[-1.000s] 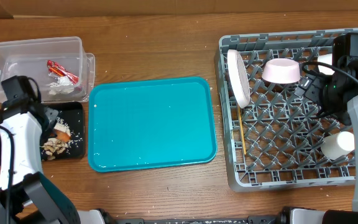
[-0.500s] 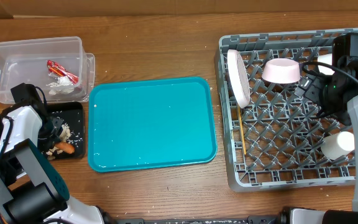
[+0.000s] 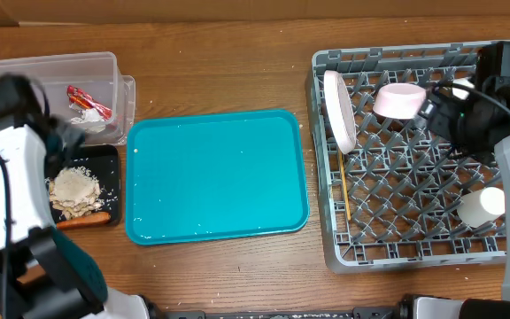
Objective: Sort waste into correct bins and load items into the dishwasher
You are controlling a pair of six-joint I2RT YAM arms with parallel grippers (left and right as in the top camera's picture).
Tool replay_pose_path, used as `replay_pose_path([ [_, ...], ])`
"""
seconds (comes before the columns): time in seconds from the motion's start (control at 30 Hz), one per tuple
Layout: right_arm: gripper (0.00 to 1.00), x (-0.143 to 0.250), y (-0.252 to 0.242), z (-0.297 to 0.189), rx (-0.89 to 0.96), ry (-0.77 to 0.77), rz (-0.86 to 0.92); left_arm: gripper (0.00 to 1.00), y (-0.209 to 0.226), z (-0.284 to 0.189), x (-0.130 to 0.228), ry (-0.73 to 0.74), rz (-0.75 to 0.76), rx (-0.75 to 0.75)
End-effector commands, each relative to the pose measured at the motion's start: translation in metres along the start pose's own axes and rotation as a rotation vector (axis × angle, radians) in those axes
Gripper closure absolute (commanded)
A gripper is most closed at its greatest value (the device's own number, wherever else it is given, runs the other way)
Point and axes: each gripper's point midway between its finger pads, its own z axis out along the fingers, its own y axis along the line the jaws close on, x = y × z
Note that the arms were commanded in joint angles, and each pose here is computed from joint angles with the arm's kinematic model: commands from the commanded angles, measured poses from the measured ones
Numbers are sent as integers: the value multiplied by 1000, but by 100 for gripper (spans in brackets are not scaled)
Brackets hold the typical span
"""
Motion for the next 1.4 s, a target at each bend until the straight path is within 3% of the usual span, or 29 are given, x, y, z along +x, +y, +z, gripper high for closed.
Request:
replay_pose_path([
  [0.0, 0, 21, 83, -15, -402, 39, -342, 11, -77, -57, 27, -27, 387, 253],
  [0.03, 0, 23, 93, -16, -427, 31, -386, 2, -87, -62, 38, -13, 469, 276],
  [0.1, 0, 31, 112, -16, -451, 18, -479, 0, -101, -69, 69, 32, 639, 296],
  [0.2, 0, 47, 126, -8, -422, 48, -569, 0, -93, -72, 121, 184, 758, 247],
  [0.33, 0, 48, 104, 5, -277, 92, -452, 0, -56, -83, 165, 405, 775, 155],
  [0.53, 0, 64, 89, 1, -234, 157, -446, 0, -32, -100, 180, 468, 770, 118],
  [0.63, 0, 66, 80, -4, -205, 135, -427, 0, -27, -111, 181, 393, 772, 164],
  [0.8, 0, 71, 73, -18, -252, -17, -422, 0, -17, -132, 183, 141, 773, 317],
  [1.07, 0, 82, 32, -61, -298, -497, -388, 0, 20, -165, 190, -326, 706, 529],
  [1.2, 0, 101, 17, -77, -319, -555, -383, 0, 32, -181, 195, -437, 691, 595],
  [1.37, 0, 122, 4, -76, -303, -508, -387, 0, 45, -185, 204, -451, 690, 602],
])
